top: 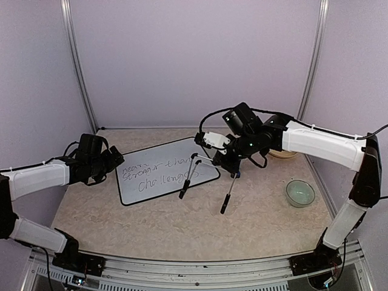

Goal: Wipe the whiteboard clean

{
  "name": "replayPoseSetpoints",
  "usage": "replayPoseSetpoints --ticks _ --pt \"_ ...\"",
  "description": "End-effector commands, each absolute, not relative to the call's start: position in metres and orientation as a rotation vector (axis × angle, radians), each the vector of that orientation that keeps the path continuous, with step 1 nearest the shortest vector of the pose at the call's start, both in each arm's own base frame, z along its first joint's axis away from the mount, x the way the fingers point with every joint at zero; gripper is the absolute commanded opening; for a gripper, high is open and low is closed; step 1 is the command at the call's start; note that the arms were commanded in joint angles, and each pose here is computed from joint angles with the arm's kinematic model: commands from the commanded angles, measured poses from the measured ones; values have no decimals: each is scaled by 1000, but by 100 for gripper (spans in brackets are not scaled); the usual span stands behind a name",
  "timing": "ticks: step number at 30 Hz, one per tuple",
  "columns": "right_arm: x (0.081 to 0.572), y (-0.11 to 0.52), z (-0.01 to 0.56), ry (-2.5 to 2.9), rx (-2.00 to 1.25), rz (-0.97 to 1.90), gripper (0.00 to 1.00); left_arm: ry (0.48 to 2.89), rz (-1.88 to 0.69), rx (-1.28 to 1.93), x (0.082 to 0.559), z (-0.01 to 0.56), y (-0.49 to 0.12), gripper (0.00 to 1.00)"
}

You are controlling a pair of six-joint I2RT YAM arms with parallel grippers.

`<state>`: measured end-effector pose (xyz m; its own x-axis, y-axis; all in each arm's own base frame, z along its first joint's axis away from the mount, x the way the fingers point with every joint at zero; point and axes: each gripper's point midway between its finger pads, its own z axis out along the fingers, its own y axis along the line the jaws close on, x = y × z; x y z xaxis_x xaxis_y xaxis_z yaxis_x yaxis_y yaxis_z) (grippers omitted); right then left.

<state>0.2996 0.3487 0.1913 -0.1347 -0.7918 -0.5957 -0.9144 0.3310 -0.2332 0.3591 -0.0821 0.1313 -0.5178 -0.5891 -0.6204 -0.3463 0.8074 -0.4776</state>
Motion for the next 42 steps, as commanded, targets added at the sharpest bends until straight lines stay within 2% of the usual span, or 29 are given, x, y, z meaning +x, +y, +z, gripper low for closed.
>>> replayPoseSetpoints --ticks 1,4,10,26,32,33,35,37,42 --pt "372 298 243 1990 -1107 1 0 2160 -363 -688 355 135 -80 99" --pt "403 261 241 2088 -922 -55 0 2163 -359 -688 354 134 -79 99" --pt "432 208 212 2255 -676 -95 0 2165 -358 -692 352 133 -79 99" --pt "436 127 147 2475 -338 -156 0 2164 -349 -696 356 131 -78 99" --pt "433 114 129 2515 -276 -145 0 2153 -353 -696 367 135 -75 99" --pt "432 113 129 2518 -274 -142 4 2147 -356 -698 371 137 -75 99" --pt "430 114 131 2516 -273 -127 23 2135 -365 -698 381 143 -75 99" --pt "428 115 138 2507 -271 -106 36 2124 -369 -695 394 151 -75 99" --pt "421 123 175 2443 -265 -37 49 2117 -366 -629 441 170 -86 99"
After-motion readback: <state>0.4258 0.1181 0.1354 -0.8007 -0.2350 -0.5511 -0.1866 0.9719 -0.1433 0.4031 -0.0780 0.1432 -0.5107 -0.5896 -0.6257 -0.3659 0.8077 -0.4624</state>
